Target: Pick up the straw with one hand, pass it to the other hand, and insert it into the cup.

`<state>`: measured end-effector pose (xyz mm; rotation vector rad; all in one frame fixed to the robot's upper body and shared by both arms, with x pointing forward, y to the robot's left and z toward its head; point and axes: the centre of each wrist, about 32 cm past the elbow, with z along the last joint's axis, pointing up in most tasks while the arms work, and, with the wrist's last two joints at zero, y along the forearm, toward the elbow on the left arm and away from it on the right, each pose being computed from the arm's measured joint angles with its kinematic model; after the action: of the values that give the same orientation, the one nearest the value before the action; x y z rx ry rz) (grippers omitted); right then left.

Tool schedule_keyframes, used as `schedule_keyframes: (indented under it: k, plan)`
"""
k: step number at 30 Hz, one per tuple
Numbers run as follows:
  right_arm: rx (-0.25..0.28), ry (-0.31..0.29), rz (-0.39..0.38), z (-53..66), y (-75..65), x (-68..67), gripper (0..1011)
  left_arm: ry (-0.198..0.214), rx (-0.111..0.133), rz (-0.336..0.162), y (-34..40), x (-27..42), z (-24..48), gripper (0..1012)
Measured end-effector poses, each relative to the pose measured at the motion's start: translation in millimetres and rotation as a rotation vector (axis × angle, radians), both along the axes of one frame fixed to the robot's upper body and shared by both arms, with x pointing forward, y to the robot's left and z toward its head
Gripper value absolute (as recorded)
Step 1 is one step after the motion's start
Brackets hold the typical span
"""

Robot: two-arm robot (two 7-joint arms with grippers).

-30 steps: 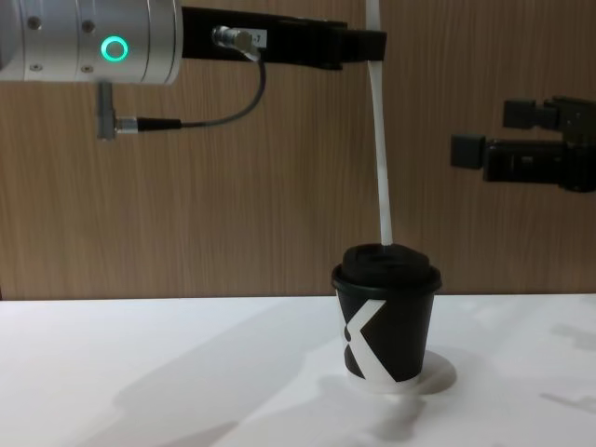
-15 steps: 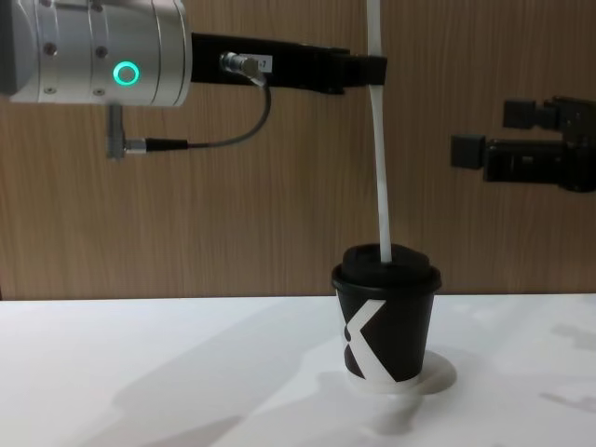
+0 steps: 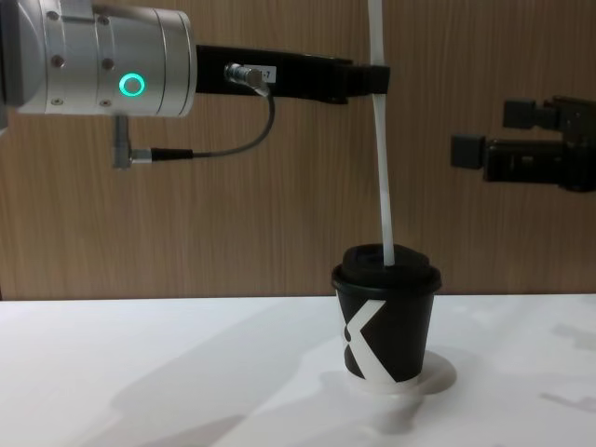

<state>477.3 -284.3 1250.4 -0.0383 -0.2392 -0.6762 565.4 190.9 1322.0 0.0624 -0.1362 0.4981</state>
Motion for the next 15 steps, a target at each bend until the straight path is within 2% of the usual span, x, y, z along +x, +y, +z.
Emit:
schedule_keyframes:
  k: [15]
  plan:
    - [0.0,0.0,0.0,0.0,0.0,0.0,1001,0.001,-0.007,-0.011,-1.8,-1.8,-1.7,0]
